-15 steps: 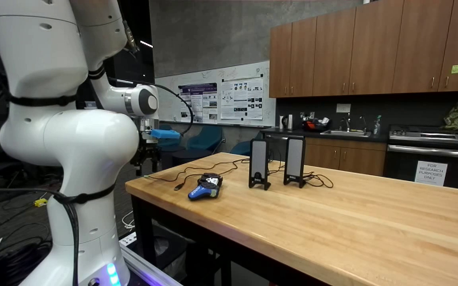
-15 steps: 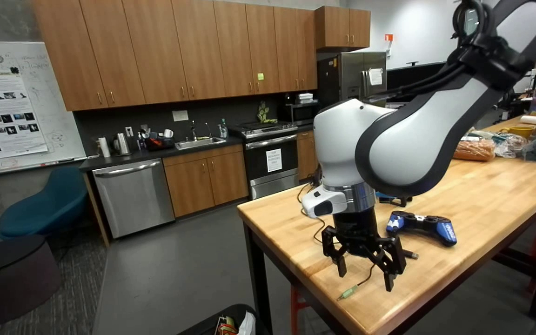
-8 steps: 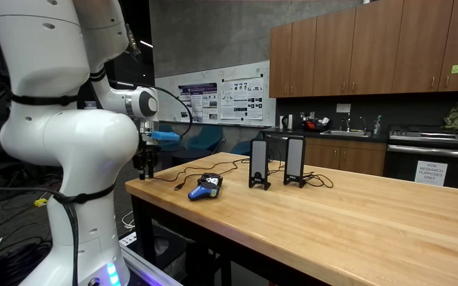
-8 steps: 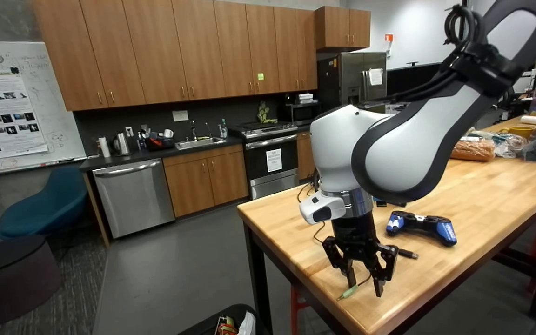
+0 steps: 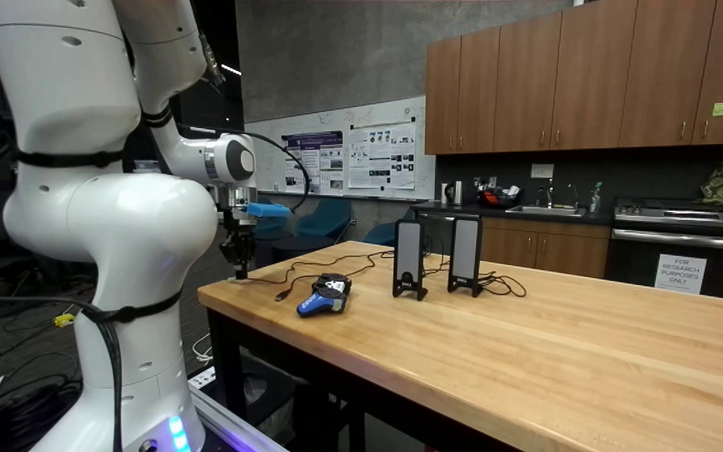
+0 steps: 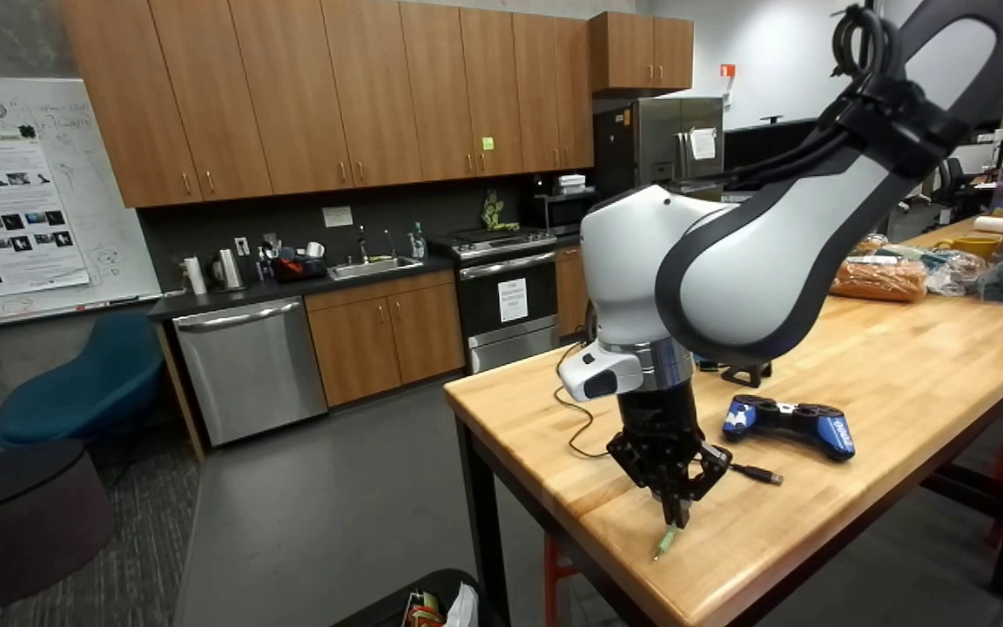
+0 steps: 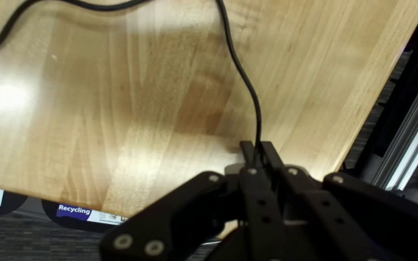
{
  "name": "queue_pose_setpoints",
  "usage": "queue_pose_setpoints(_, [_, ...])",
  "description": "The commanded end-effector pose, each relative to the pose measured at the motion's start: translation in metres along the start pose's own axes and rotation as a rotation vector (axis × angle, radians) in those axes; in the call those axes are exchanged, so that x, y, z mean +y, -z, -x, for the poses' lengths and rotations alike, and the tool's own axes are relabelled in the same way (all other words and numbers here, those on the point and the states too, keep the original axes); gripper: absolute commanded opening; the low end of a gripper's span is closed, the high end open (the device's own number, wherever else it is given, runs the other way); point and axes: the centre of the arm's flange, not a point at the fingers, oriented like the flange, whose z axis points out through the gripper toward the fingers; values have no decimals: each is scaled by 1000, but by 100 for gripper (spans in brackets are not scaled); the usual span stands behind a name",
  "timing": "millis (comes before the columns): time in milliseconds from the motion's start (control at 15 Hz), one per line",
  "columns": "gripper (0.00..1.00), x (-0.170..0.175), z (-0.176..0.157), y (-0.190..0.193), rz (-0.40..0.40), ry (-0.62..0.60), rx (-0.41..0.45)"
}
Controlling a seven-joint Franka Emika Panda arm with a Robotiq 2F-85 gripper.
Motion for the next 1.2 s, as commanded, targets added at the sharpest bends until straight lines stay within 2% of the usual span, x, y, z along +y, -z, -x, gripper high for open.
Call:
queue_pose_setpoints(0, [2, -9, 17, 21, 38, -35, -39])
queue_pose_setpoints(467, [2, -29, 47, 56, 102, -141, -120])
queue_pose_setpoints(1133, [2, -74, 85, 83, 128, -331, -203])
